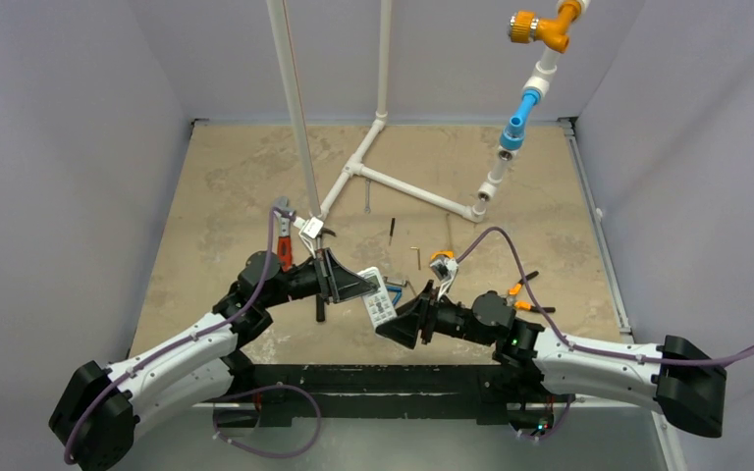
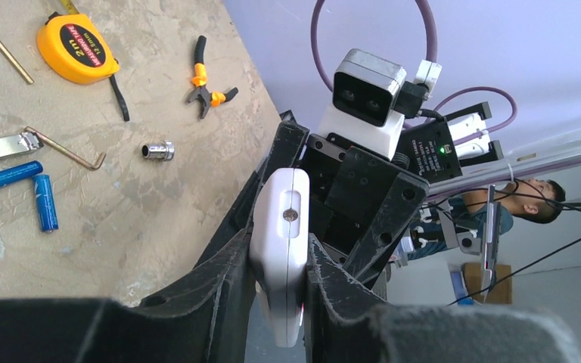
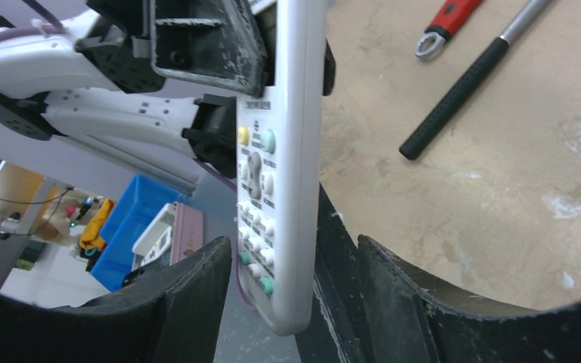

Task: Load the batteries into the remote control
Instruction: Adjust the remote control.

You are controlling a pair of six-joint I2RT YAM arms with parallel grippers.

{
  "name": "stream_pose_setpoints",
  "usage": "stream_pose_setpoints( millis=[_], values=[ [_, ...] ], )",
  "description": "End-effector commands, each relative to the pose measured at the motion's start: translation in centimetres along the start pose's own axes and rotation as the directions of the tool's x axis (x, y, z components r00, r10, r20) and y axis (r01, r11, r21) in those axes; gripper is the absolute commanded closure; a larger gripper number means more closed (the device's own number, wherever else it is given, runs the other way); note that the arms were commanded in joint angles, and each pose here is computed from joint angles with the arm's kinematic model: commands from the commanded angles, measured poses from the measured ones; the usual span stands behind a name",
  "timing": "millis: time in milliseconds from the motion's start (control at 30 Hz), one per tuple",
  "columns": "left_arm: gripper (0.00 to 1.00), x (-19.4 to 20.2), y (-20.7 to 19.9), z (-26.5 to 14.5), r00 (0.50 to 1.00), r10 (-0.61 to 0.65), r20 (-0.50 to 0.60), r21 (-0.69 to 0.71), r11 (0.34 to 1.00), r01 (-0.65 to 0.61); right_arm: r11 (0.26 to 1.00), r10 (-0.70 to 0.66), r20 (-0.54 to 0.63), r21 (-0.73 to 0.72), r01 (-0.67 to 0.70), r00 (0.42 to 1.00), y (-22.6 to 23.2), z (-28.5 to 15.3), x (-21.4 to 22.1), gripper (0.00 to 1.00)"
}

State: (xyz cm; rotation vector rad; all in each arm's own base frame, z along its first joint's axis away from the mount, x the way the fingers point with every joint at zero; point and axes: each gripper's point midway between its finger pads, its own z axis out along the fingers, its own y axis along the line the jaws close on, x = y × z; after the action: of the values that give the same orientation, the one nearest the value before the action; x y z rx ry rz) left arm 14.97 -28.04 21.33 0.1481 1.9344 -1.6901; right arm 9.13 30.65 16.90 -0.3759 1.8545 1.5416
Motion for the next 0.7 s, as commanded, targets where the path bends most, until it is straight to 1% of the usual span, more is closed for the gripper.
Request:
stream_pose_setpoints(
  millis=[0, 133, 200, 467, 633, 667],
  values=[
    [1.0, -0.47, -1.75, -0.34, 0.999, 0.043, 0.03, 0.076, 0.996, -0.046, 0.991, -0.02, 0.087, -0.127, 0.031, 0.996, 3.1, -0.14, -2.32, 0.43],
    [1.0, -0.42, -1.39, -0.31, 0.999, 0.04, 0.036, 0.069, 0.997, -0.042, 0.992, -0.02, 0.097, -0.12, 0.032, 0.995, 3.1, -0.39, -2.55, 0.57],
    [1.0, -0.56, -1.41, -0.21, 0.998, 0.038, 0.041, 0.071, 0.997, -0.04, 0.993, -0.021, 0.097, -0.117, 0.033, 0.995, 3.13, -0.41, -2.62, 0.61],
    [1.0, -1.02, -1.82, -0.02, 0.997, 0.04, 0.066, 0.098, 0.994, -0.046, 0.992, -0.017, 0.088, -0.12, 0.027, 0.996, 3.16, -0.1, -2.51, 0.66],
    [0.99, -1.19, -1.91, 0.06, 0.997, 0.036, 0.072, 0.102, 0.994, -0.043, 0.993, -0.019, 0.098, -0.118, 0.03, 0.995, 3.21, 0.03, -2.76, 0.83],
    [0.96, -1.2, -2.0, 0.08, 0.997, 0.036, 0.069, 0.103, 0.994, -0.043, 0.992, -0.024, 0.096, -0.117, 0.035, 0.995, 3.2, 0.09, -2.76, 0.87]
  ],
)
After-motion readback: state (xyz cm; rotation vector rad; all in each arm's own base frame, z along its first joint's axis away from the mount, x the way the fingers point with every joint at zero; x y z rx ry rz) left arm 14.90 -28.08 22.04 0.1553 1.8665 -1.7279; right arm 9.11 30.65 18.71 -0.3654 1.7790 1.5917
